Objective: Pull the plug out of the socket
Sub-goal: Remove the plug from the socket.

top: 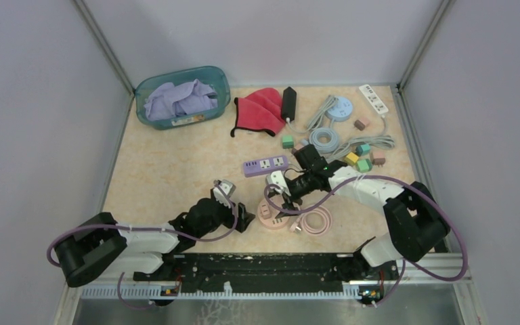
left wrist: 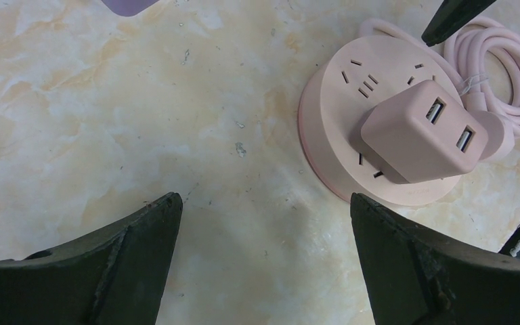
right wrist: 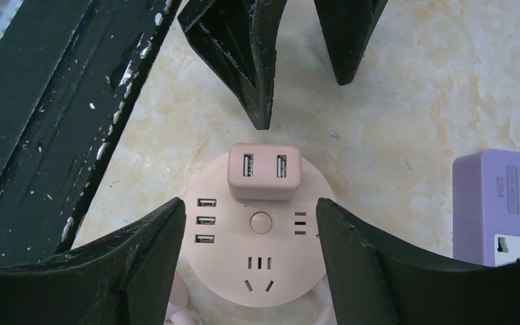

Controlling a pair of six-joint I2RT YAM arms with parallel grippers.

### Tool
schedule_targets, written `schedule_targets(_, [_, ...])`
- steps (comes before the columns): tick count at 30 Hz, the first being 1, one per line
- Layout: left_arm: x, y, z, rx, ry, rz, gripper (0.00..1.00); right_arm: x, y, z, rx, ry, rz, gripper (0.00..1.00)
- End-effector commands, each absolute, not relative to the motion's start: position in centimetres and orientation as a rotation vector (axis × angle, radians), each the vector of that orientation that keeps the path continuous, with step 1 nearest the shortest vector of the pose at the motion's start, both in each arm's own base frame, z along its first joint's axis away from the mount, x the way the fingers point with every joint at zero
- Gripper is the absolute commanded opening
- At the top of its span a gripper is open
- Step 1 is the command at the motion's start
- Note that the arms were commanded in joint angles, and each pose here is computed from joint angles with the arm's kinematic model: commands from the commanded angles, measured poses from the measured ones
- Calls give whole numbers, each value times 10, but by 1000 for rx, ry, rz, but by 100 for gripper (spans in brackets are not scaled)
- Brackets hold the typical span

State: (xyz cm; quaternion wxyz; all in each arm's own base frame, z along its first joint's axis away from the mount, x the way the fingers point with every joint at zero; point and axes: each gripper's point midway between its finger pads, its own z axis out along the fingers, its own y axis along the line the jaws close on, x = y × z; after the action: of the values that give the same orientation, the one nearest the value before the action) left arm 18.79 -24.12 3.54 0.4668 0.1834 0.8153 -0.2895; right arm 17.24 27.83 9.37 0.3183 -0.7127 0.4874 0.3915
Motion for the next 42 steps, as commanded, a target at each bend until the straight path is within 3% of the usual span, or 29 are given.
schedule_targets(1, [192,-237,38,408,1990,-704,98,177,292,112,-1884,1186,1019,71])
schedule_targets(42, [197,-221,38,359,1964,-645,100,166,294,109,-1959,1144,1004,72])
